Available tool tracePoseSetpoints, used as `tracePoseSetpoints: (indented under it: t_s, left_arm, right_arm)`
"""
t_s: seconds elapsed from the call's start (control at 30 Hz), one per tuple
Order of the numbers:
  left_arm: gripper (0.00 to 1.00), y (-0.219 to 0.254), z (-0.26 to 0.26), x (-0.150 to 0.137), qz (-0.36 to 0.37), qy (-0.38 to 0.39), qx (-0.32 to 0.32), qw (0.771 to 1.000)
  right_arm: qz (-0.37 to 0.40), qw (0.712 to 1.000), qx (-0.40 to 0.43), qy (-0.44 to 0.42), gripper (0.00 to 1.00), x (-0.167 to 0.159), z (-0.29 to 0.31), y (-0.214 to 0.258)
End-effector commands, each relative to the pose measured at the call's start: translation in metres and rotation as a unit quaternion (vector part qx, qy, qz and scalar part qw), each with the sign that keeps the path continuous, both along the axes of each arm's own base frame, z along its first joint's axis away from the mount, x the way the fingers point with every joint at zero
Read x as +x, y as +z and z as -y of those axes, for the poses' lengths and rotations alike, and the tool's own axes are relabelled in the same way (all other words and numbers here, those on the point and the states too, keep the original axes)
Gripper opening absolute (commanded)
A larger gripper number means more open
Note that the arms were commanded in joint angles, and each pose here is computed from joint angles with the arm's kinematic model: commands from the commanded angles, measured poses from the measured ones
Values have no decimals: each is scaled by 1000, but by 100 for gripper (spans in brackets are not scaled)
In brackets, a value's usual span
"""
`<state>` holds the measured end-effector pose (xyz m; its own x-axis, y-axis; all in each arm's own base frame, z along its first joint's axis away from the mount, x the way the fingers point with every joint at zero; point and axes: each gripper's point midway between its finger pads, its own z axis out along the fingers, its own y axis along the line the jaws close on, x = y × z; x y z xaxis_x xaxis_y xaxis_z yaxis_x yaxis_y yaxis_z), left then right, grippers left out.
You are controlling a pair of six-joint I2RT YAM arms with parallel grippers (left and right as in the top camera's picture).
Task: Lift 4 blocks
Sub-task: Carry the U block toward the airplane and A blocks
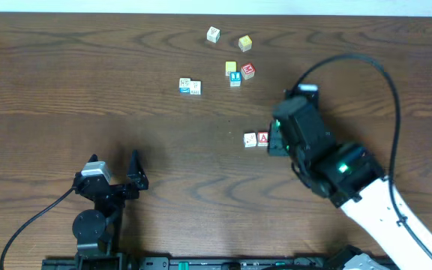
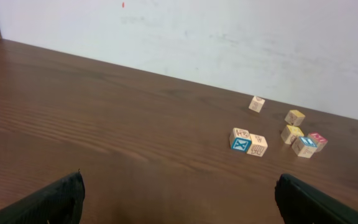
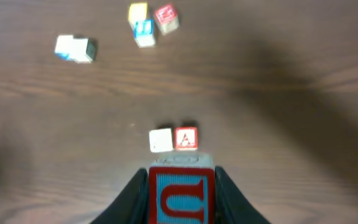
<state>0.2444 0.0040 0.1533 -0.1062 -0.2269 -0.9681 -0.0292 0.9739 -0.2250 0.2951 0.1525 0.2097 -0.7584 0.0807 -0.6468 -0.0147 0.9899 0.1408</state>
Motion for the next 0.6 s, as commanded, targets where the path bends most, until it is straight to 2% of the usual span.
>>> tracePoseSetpoints:
  t_s: [0.0,0.2,0.43,0.57]
  left_arm:
    - [98,-16,1,0,-22,-4,2,1000]
    - [98,-16,1,0,-22,-4,2,1000]
    - [98,-16,2,0,-22,-4,2,1000]
    - [98,-16,1,0,-22,-4,2,1000]
  right_arm:
    - [-35,999,14,33,10,-5,-14,-47]
    - [-56,993,69,71,11,15,-58,-92]
    - [-109,989,64,73,8,23,-73,-146]
    - [-117,989,60,70,8,23,-72,-153]
